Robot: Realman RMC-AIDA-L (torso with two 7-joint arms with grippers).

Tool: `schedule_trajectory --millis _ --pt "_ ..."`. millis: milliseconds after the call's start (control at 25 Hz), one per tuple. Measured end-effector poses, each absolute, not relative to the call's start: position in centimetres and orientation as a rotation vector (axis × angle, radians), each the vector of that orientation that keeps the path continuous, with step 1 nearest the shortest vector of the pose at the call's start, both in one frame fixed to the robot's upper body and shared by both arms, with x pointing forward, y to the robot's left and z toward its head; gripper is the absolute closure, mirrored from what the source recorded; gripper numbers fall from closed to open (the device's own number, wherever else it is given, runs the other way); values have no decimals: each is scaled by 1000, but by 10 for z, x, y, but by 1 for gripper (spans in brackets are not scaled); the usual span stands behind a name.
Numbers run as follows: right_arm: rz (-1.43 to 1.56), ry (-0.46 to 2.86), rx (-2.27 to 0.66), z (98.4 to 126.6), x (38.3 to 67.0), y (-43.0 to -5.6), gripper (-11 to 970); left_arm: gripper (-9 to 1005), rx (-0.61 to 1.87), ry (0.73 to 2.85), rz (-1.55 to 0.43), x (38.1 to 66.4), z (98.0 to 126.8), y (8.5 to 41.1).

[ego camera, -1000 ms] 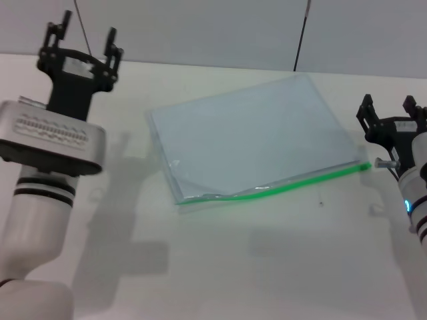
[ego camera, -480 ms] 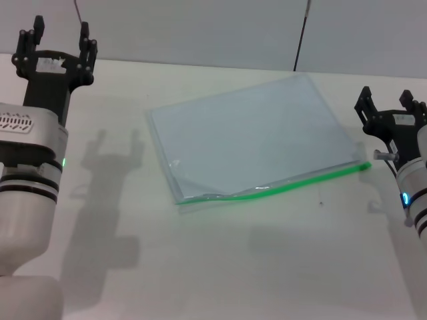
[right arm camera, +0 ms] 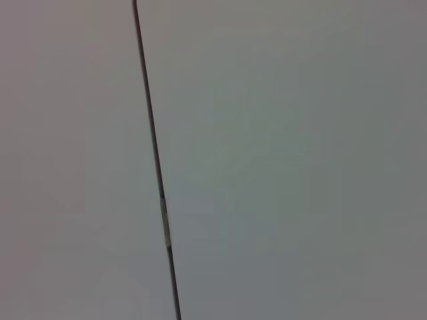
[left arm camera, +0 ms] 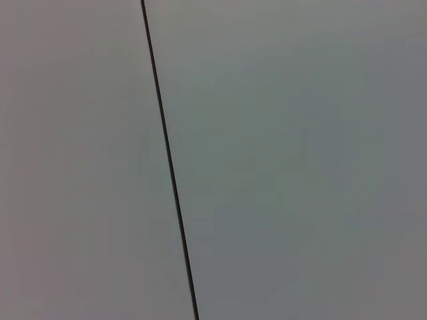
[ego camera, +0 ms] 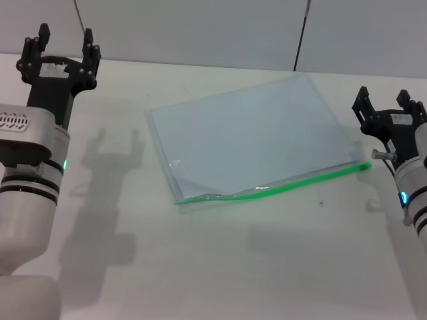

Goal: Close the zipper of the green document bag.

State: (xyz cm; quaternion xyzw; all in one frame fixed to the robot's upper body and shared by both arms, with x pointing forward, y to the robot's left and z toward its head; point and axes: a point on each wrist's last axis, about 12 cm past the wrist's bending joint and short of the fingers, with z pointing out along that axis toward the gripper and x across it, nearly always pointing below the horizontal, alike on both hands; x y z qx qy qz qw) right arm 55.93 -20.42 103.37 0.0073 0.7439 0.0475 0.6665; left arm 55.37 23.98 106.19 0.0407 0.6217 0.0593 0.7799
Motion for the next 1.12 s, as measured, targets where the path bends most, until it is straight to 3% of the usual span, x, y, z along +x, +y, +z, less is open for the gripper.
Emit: schedule_trajectory --millis 1120 --pt "107 1677 6 1034 560 -203 200 318 96 1339 126 554 1062 241"
